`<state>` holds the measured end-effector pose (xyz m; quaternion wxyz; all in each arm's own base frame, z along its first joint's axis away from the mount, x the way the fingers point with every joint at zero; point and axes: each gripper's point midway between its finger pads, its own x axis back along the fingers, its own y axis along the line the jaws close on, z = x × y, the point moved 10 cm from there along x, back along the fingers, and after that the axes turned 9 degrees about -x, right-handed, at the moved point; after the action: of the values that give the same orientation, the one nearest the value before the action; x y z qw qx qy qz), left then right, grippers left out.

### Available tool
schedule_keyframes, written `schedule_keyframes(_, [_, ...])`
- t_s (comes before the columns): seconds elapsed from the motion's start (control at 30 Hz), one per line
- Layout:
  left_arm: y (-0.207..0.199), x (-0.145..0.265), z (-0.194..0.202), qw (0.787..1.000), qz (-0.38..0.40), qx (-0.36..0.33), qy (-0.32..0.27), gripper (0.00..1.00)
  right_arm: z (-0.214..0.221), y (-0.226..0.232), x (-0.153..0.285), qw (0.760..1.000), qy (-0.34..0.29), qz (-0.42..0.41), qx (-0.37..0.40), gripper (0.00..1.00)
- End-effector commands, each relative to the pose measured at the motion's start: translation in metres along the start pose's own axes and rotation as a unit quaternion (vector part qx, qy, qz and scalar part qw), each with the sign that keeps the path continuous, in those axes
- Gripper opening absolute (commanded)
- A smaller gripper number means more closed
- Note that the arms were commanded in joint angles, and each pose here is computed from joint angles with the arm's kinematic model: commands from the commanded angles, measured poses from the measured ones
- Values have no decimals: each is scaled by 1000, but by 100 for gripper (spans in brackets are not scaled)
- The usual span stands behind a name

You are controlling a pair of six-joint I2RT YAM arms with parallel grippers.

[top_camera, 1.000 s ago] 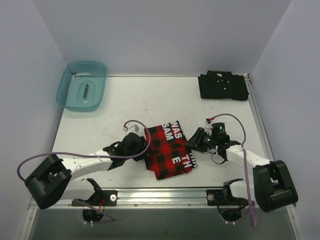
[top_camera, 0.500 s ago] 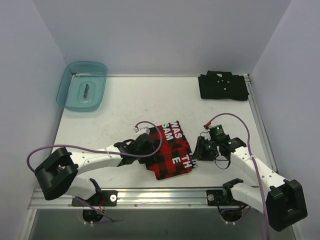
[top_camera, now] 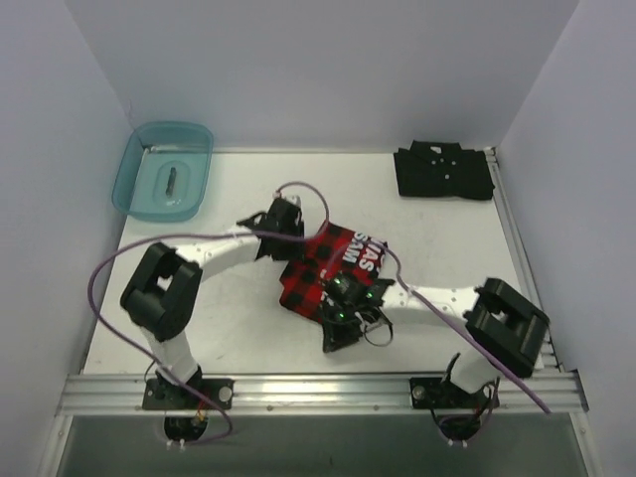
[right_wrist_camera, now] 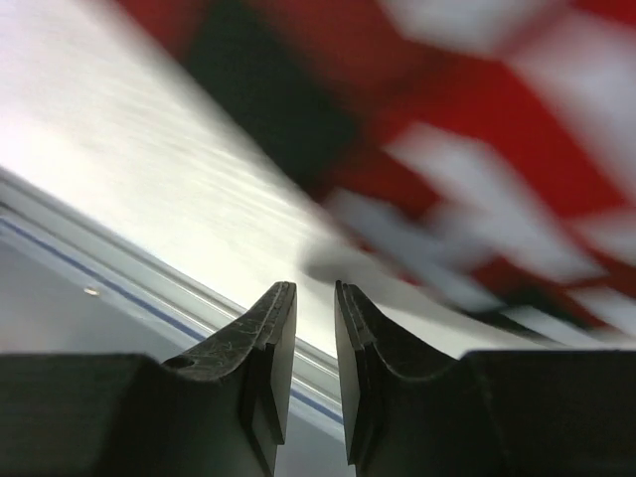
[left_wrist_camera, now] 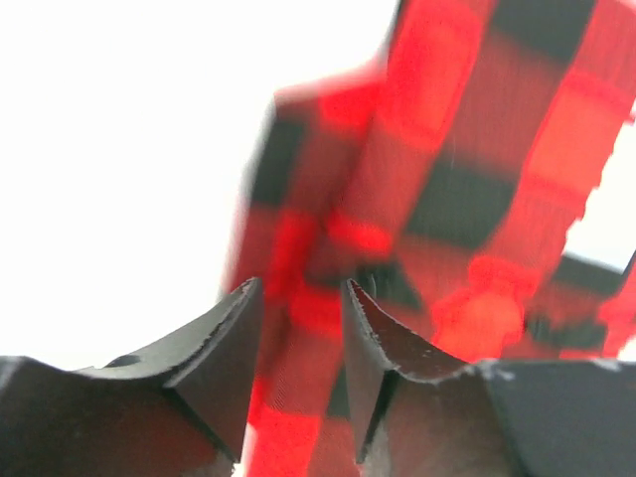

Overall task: Fold and stack the long sleeve shirts
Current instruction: Fold the shirt

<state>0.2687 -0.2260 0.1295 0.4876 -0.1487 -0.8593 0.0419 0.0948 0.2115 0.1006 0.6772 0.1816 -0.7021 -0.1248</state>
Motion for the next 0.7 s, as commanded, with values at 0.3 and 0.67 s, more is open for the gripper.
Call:
schedule_keyframes(0.3, [33, 79, -80, 988, -28, 77, -133, 93, -75, 65, 55, 987, -148, 11, 61, 35])
schedule_keyframes(0.67, [-20, 98, 80, 956, 47, 274, -95, 97, -153, -42, 139, 966, -241, 90, -28, 60])
